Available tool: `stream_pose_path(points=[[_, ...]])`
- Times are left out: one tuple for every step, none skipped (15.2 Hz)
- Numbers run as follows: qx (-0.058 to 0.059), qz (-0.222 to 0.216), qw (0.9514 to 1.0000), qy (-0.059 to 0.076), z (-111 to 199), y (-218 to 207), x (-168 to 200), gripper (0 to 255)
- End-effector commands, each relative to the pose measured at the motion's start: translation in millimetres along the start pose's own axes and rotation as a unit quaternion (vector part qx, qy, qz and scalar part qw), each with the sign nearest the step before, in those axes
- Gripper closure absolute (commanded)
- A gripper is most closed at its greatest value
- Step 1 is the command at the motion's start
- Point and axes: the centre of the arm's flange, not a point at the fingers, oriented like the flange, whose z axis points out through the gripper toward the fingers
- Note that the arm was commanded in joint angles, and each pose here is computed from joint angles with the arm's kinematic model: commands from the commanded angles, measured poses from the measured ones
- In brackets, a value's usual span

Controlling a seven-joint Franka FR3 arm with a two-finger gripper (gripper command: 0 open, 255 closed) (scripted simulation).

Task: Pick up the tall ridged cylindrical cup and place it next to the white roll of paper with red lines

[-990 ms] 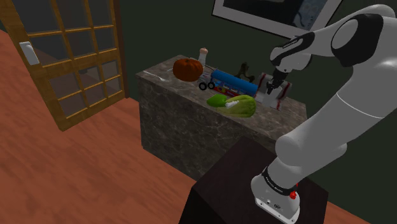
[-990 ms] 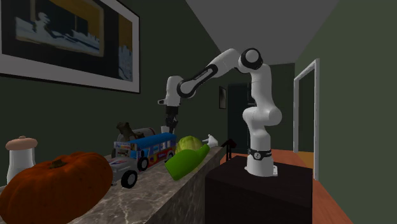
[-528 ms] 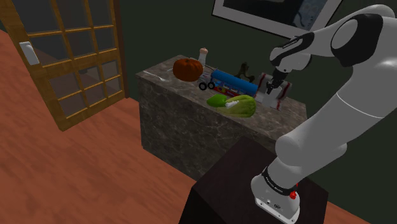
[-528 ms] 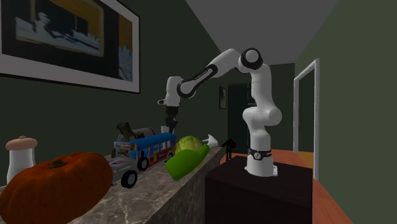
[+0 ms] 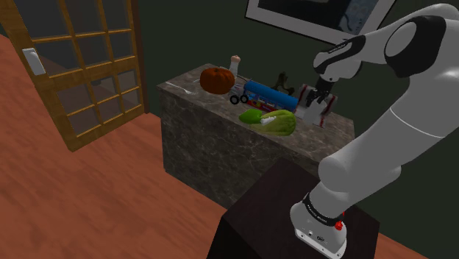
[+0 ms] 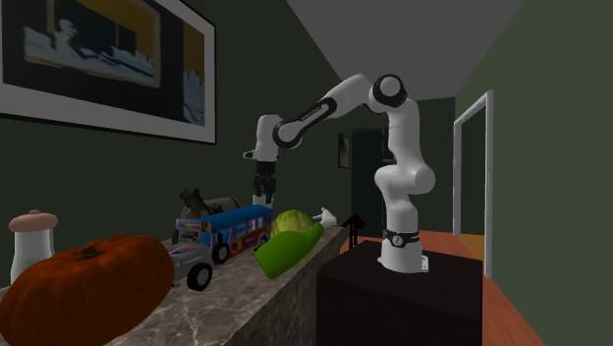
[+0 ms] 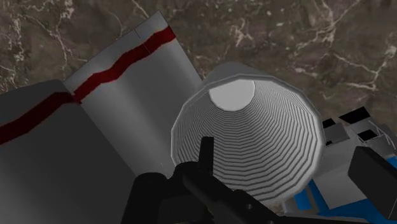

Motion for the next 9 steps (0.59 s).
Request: stream_pose_path(points=[[0.0, 0.0, 1.0, 0.0, -25, -1, -2, 0], [0.0, 0.0, 1.0, 0.0, -35, -1, -2, 0], [0.0, 0.0, 1.0, 0.0, -35, -1, -2, 0], [0.0, 0.0, 1.0, 0.0, -35, -1, -2, 0], [0.0, 0.0, 1.0, 0.0, -35, -1, -2, 0], [0.0, 0.0, 1.0, 0.0, -35, -1, -2, 0], [0.0, 0.0, 1.0, 0.0, -35, -1, -2, 0], [0.0, 0.0, 1.0, 0.0, -35, -1, -2, 0], [0.0, 0.0, 1.0, 0.0, -35, -1, -2, 0]])
